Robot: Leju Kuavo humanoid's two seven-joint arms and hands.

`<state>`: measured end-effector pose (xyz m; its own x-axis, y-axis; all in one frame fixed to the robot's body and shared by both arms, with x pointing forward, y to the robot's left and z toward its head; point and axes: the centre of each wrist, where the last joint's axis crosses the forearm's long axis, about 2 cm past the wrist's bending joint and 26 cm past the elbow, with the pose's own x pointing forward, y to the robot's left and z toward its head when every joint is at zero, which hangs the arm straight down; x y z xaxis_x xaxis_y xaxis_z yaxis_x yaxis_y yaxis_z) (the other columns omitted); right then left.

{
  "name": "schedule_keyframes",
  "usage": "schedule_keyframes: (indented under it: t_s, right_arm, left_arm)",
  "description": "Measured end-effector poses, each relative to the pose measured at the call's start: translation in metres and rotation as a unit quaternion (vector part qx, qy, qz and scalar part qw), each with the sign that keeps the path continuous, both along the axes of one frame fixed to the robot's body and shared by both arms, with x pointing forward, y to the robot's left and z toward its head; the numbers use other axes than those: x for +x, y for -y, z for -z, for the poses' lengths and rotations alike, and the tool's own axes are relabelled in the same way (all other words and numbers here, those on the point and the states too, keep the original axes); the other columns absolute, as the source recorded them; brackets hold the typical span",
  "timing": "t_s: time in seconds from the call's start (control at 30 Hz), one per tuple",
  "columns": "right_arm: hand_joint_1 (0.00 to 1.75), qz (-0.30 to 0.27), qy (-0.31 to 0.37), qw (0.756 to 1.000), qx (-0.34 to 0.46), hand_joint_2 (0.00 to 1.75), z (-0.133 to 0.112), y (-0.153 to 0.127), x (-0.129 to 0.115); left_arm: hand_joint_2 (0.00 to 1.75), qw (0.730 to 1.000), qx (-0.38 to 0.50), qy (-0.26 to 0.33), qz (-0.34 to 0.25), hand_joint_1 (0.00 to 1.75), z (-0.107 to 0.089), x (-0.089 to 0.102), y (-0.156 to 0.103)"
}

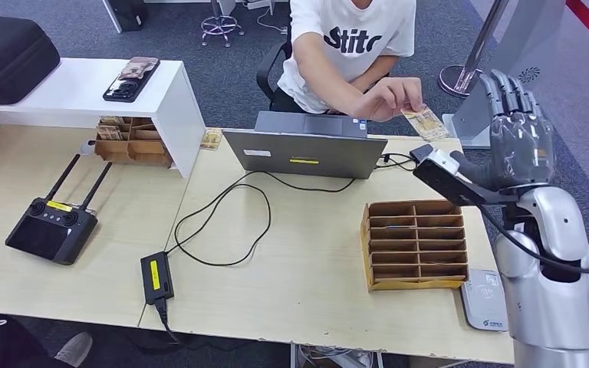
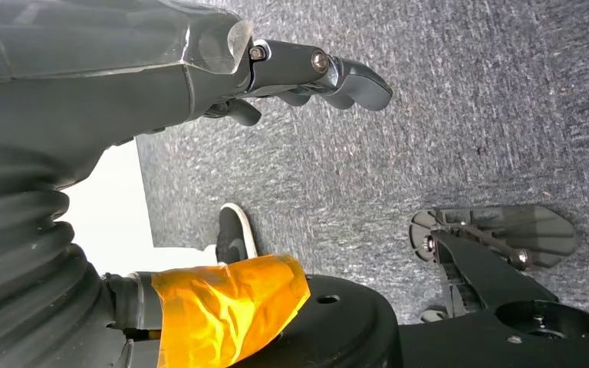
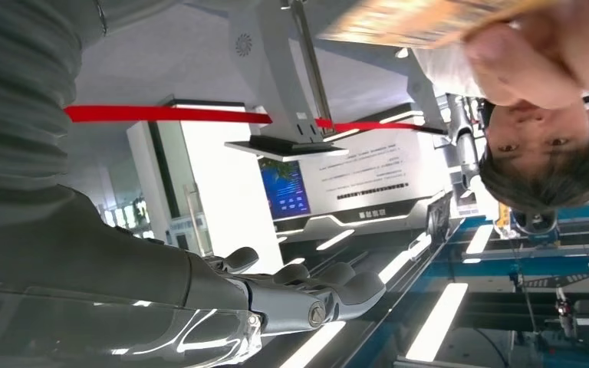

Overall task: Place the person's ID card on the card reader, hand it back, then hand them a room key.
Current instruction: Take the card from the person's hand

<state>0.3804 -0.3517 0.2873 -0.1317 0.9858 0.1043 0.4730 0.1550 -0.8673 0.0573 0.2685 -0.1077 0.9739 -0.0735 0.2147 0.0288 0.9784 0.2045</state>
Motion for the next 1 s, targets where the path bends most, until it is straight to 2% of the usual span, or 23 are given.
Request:
schedule_keyframes:
  t_s: [0.13, 0.27, 1.0]
  right_arm:
    - [0.00, 0.010, 0.000, 1.000, -0.003, 1.75, -0.014, 0.000, 0.017]
    - [0.00, 0.013, -0.004, 1.000, -0.005, 1.75, -0.018, 0.001, 0.024]
    - [0.00, 0.026, -0.013, 1.000, -0.010, 1.75, -0.020, 0.001, 0.035]
  left_arm:
    - [1.75, 1.000, 0.001, 0.001, 0.006, 0.00, 0.000, 0.001, -0.001]
    - [1.75, 1.000, 0.002, 0.001, 0.006, 0.00, 0.000, 0.002, -0.002]
    - [1.75, 1.000, 0.005, 0.001, 0.014, 0.00, 0.000, 0.002, -0.005]
